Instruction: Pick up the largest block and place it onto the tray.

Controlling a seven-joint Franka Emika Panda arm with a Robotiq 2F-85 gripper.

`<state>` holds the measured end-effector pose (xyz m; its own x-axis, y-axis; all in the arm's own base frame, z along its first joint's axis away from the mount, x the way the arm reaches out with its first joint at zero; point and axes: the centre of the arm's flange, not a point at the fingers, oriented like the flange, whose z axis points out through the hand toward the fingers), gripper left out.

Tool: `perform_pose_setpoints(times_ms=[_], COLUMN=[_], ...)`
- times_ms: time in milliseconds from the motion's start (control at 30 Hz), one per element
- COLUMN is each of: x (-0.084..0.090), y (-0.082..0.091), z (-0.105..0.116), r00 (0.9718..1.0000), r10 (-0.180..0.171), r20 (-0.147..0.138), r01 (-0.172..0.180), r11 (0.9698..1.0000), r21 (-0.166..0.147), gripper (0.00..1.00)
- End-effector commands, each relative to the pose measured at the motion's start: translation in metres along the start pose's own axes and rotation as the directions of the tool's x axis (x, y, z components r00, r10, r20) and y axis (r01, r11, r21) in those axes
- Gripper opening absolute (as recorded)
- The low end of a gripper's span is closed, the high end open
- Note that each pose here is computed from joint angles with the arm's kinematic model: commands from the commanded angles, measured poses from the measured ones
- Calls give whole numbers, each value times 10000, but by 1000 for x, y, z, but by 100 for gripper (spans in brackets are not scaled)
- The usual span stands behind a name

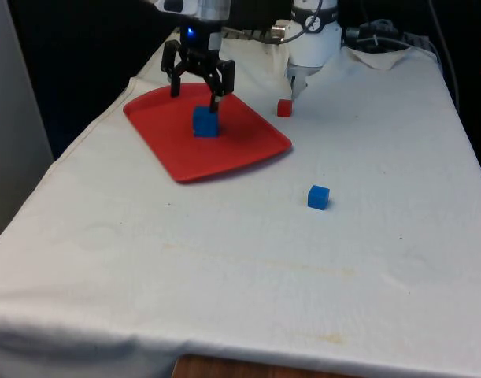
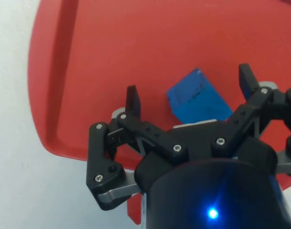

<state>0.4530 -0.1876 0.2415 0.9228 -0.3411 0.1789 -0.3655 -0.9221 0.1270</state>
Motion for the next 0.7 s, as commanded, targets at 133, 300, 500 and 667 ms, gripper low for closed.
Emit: perform_pose_setpoints(times_ms=[133, 300, 500, 667], x=[17, 26, 37, 47], y=[-3, -5, -15, -28], z=[-7, -10, -11, -11], r00=[9999, 9998, 9993, 9990], r10=[-61, -105, -223, -282], r20=[101, 153, 285, 353], r01=[62, 106, 229, 293], r11=[10000, 9999, 9995, 9990], r21=[-66, -94, -235, -330], gripper=[100, 100, 100, 100])
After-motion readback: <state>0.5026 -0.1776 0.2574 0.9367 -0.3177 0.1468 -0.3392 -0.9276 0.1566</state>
